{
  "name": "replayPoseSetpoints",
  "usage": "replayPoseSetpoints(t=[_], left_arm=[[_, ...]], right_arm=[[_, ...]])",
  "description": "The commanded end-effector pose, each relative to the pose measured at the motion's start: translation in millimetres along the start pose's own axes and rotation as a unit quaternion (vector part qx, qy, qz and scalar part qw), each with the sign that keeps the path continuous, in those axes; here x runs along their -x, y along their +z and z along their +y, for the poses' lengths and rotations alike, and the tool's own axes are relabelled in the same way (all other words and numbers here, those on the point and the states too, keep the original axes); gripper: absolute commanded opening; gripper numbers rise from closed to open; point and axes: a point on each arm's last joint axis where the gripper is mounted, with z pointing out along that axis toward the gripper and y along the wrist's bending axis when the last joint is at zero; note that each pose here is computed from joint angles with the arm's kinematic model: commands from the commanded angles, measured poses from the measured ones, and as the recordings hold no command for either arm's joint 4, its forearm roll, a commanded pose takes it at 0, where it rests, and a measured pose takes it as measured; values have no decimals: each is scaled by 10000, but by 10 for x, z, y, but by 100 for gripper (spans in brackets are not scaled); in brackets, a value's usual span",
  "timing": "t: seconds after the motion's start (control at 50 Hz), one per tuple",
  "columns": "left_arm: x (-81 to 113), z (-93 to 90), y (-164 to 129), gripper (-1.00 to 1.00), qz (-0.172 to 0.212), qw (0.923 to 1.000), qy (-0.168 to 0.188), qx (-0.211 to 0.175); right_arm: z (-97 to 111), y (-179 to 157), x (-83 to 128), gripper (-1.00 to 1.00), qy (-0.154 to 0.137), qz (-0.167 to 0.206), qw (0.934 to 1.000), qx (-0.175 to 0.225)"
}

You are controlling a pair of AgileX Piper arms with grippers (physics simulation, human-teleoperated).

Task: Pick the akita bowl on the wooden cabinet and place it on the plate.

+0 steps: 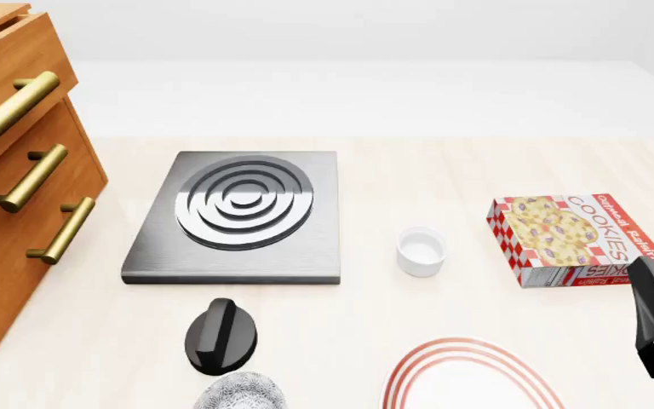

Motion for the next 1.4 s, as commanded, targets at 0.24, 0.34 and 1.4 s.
replayPoseSetpoints(t=[0.24, 0.34, 1.4], left_arm=[[-75, 20, 202, 100, 144, 9999, -19, 50], [-84, 17, 233, 100, 163, 9999, -9, 50], [-5, -262, -401, -100, -289, 9940, -630, -849]], right_arm=[[0, 0, 0, 100, 0, 1, 10000, 0], [0, 0, 0, 100, 0, 0, 10000, 0], [0, 0, 0, 100, 0, 0, 10000, 1]])
